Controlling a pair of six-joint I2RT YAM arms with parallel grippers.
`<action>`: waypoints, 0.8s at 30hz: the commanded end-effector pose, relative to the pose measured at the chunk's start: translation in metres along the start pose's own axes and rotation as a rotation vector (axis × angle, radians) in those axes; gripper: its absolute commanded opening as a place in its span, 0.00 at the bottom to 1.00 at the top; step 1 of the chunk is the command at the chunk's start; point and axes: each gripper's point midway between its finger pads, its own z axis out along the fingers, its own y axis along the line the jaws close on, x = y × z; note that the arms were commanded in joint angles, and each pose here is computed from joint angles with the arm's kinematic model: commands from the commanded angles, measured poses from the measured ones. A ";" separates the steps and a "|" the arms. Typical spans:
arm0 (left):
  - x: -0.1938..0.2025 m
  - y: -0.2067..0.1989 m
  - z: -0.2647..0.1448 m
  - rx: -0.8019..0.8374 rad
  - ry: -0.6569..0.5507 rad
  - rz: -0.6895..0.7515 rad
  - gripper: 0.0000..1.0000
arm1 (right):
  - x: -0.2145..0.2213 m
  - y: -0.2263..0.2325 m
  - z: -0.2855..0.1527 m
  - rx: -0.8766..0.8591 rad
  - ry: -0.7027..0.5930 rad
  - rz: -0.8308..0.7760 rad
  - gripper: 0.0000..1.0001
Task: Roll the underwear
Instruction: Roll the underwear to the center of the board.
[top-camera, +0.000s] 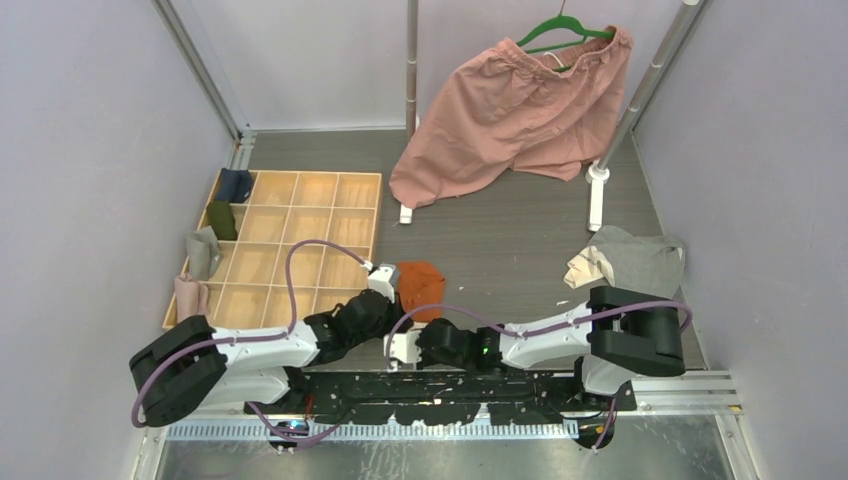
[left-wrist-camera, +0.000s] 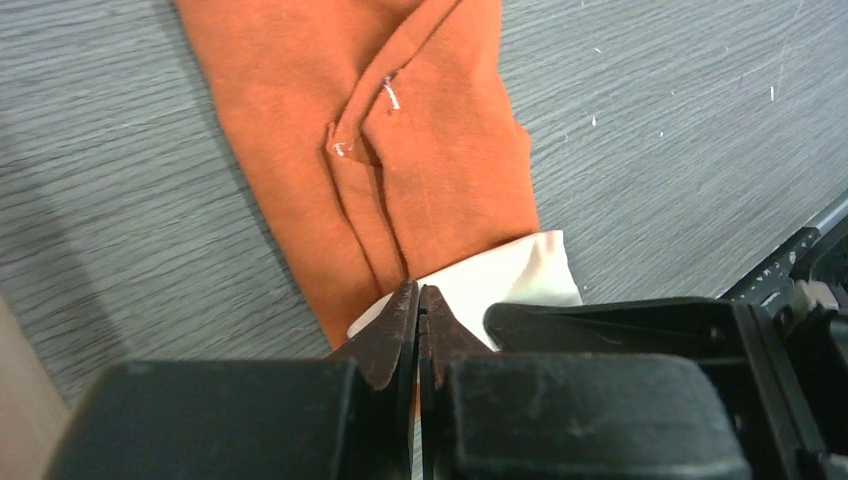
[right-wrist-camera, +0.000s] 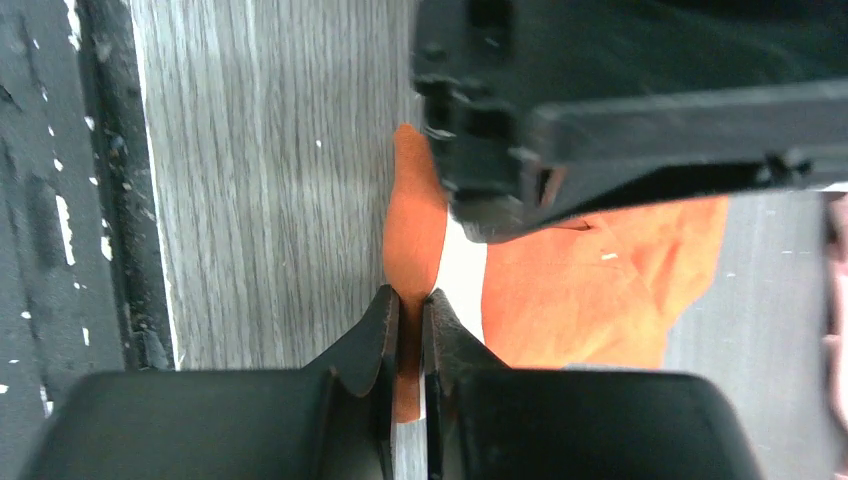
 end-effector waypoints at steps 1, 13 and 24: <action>-0.019 0.010 -0.011 -0.089 -0.056 -0.007 0.01 | -0.015 0.015 -0.005 -0.162 -0.095 0.257 0.01; -0.059 0.024 -0.058 -0.168 -0.242 -0.111 0.02 | -0.024 0.009 -0.001 -0.384 -0.167 0.712 0.01; -0.055 0.015 -0.056 -0.109 -0.225 -0.091 0.01 | -0.037 -0.002 0.003 -0.581 -0.171 1.079 0.01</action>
